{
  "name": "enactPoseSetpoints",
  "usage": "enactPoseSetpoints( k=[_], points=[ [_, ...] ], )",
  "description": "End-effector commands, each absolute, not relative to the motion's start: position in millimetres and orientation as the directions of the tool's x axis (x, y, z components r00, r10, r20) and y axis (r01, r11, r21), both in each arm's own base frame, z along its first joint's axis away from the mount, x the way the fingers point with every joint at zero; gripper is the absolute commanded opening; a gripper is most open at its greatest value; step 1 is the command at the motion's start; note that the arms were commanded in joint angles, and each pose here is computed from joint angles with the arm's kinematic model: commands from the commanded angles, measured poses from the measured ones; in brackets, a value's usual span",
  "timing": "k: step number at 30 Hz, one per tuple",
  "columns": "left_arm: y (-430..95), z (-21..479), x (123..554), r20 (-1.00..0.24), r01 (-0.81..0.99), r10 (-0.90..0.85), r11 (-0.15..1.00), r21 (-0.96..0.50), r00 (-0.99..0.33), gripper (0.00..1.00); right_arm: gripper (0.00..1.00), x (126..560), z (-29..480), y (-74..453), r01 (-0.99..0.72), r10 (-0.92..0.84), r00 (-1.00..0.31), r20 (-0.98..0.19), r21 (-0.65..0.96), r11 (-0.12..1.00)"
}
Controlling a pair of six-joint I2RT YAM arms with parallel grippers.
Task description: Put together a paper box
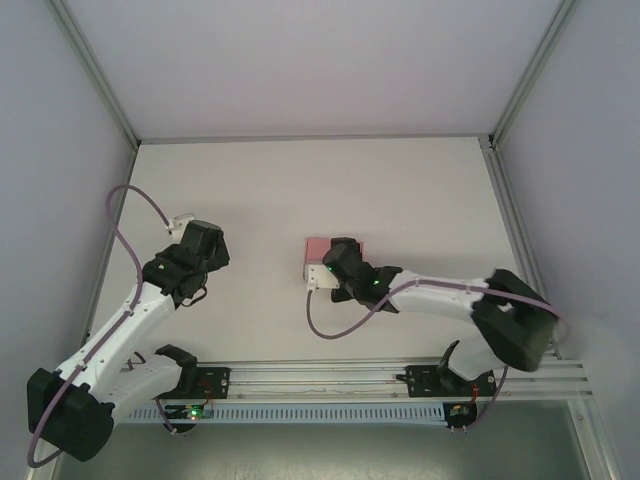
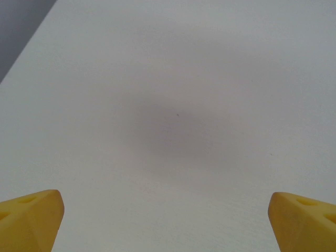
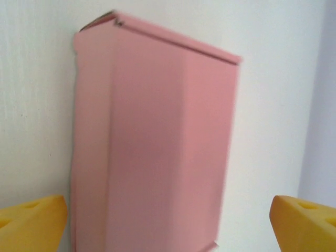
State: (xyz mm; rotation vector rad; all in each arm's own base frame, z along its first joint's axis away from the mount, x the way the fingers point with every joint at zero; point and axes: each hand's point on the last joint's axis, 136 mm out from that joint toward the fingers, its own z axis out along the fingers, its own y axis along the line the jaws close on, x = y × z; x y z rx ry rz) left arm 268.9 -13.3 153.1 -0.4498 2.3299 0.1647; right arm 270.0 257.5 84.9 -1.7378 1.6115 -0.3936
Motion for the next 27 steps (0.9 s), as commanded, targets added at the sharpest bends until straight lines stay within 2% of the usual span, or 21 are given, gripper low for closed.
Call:
enactPoseSetpoints(
  k=[1, 2, 4, 5, 7, 9, 10, 12, 15, 17, 23, 27],
  points=[
    [-2.1, 162.5, 283.5, -0.761, -0.386, -0.246, 0.923, 0.006, -0.6, 1.0, 0.98, 244.6, 115.4, 262.9, -0.778, -0.903, 0.181, -0.389, -0.618, 0.11],
    [0.6, 165.7, 286.6, -0.775, -0.387, -0.237, 0.922, 0.01, -0.586, 1.0, 0.98, 237.1, 123.3, 263.8, -0.793, -0.884, 0.196, -0.424, -0.599, 0.112],
    [4.5, 172.6, 294.6, -0.805, -0.37, -0.2, 0.929, 0.026, -0.559, 1.0, 0.98, 235.7, 147.0, 261.5, -0.794, -0.835, 0.175, -0.521, -0.576, 0.194],
    [7.2, 175.3, 299.6, -0.822, -0.361, -0.176, 0.932, 0.038, -0.541, 1.0, 0.98, 242.2, 159.6, 257.6, -0.781, -0.806, 0.133, -0.577, -0.562, 0.273],
    [15.4, 175.0, 310.6, -0.859, -0.356, -0.135, 0.932, 0.059, -0.494, 1.0, 0.98, 266.5, 189.1, 236.3, -0.721, -0.693, -0.006, -0.721, -0.478, 0.502],
    [22.1, 169.9, 320.9, -0.891, -0.343, -0.114, 0.938, 0.05, -0.44, 1.0, 0.98, 300.9, 212.7, 193.0, -0.552, -0.484, -0.153, -0.861, -0.332, 0.765],
    [24.7, 168.1, 324.5, -0.904, -0.341, -0.105, 0.939, 0.048, -0.414, 1.0, 0.98, 314.4, 217.0, 166.8, -0.458, -0.384, -0.192, -0.903, -0.264, 0.849],
    [28.4, 161.1, 331.3, -0.928, -0.319, -0.055, 0.945, 0.071, -0.37, 1.0, 0.98, 333.7, 213.2, 111.0, -0.271, -0.244, -0.218, -0.945, -0.182, 0.945],
    [32.9, 145.8, 336.7, -0.936, -0.289, -0.007, 0.952, 0.101, -0.351, 1.0, 0.98, 343.8, 193.9, 57.7, -0.135, -0.163, -0.212, -0.964, -0.137, 0.981],
    [30.6, 134.4, 338.5, -0.932, -0.258, -0.008, 0.962, 0.092, -0.361, 1.0, 0.98, 346.5, 181.9, 44.5, -0.114, -0.11, -0.19, -0.975, -0.09, 0.989],
    [18.1, 119.3, 354.2, -0.939, -0.155, 0.042, 0.983, 0.1, -0.341, 1.0, 0.98, 354.6, 156.3, 40.8, -0.137, -0.134, -0.089, -0.987, -0.121, 0.983],
    [16.1, 121.8, 366.4, -0.955, -0.126, 0.025, 0.99, 0.065, -0.295, 1.0, 0.98, 366.2, 136.4, 43.9, -0.178, -0.115, -0.117, -0.987, -0.093, 0.98]
  ],
)
